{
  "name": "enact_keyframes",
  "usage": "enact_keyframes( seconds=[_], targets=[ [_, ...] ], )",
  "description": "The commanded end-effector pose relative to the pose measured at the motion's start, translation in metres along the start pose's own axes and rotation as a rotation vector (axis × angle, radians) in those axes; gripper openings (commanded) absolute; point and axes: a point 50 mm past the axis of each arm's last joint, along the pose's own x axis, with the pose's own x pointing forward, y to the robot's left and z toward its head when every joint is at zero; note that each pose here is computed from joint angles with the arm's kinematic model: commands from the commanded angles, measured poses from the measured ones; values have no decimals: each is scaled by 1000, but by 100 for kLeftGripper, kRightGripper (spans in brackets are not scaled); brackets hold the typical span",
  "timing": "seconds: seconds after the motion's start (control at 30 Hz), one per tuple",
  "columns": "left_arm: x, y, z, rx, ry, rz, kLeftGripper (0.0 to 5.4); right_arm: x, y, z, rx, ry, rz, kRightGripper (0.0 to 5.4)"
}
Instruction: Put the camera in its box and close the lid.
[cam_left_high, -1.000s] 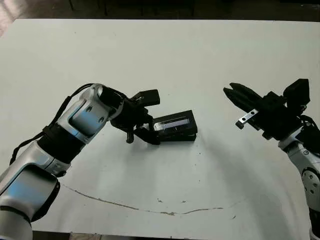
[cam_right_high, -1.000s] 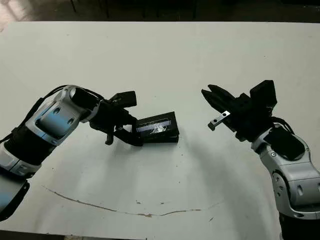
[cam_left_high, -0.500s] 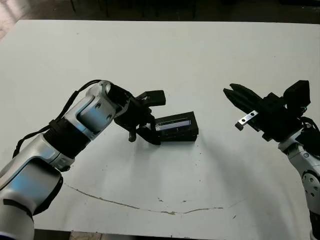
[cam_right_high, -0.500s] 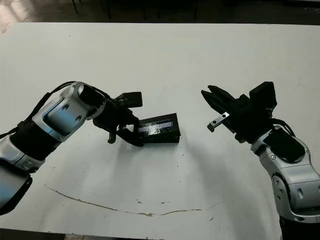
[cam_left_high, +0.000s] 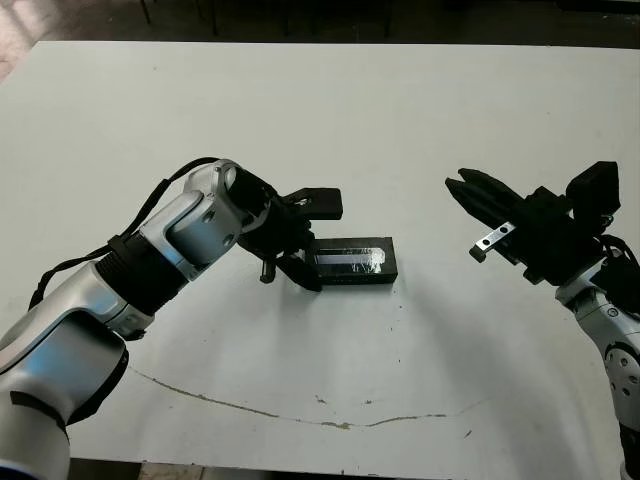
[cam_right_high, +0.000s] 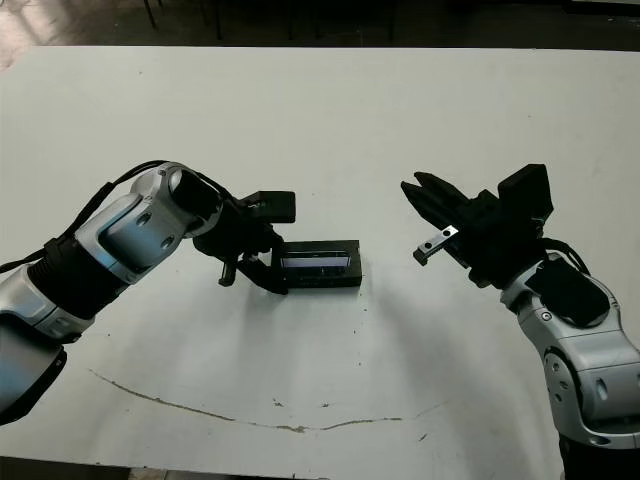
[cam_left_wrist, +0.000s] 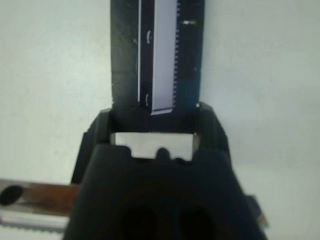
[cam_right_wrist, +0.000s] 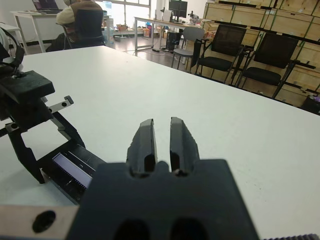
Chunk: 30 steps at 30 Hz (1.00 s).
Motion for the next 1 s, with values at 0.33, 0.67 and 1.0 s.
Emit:
enact_keyframes(
  seconds=[0.33,0.67,1.0],
  targets=[
    [28,-15,-15,15,108,-51,137,-2,3,-8,29,33,6,0],
    [23,-16,-23,115,111,-28,311,-2,2,-10,31,42,9,0],
    [15,-22,-56,35,122,-1,529,-2,3,-13,44,42,6,0]
  ],
)
